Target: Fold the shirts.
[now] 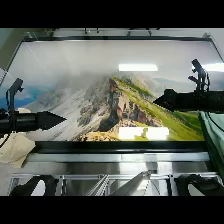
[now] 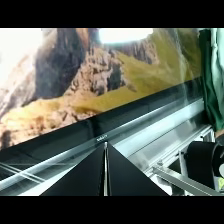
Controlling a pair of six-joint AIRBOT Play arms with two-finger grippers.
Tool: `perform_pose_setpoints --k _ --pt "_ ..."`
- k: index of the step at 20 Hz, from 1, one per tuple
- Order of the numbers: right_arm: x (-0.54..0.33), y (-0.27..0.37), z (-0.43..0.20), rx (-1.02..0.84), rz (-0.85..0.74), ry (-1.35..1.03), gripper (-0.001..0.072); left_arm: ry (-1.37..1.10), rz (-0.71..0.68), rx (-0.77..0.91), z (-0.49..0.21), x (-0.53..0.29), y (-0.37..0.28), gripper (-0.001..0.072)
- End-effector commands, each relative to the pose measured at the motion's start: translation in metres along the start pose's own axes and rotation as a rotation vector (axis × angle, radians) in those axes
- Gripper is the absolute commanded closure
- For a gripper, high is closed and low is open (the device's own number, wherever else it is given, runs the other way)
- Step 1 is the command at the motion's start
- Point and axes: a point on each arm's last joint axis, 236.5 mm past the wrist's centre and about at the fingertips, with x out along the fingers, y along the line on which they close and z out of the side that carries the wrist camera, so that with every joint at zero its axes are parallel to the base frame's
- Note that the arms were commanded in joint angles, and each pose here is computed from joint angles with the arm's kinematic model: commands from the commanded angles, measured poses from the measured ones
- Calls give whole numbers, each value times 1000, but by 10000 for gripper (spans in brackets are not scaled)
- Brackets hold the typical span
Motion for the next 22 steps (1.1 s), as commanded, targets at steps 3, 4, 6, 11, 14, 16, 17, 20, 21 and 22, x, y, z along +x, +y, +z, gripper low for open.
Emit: perform_pose_setpoints --k 3,4,6,11,14,16,17,20,21,22 --pt "0 0 0 0 0 2 693 -23 15 31 0 -5 -4 677" --pt "0 0 0 0 0 2 693 -24 22 33 0 -5 -3 695" --pt "0 0 0 0 0 2 693 -33 177 63 9 -21 22 696" --pt "0 0 0 0 0 1 693 -269 939 -142 46 -194 131 440" --pt "0 0 0 0 0 1 693 -490 1097 -382 37 -271 168 3" --pt "0 0 0 0 0 2 693 -518 1150 -546 9 -301 196 4" --pt "0 0 0 0 0 2 693 -505 1159 -641 -10 -309 211 5" --pt "0 0 0 0 0 2 693 -394 1106 -902 -65 -308 247 6" --pt "1 0 -1 1 0 4 693 -350 1077 -957 -78 -300 256 6" --pt "1 -1 -1 3 -1 5 693 -302 1043 -1002 -89 -288 265 6"
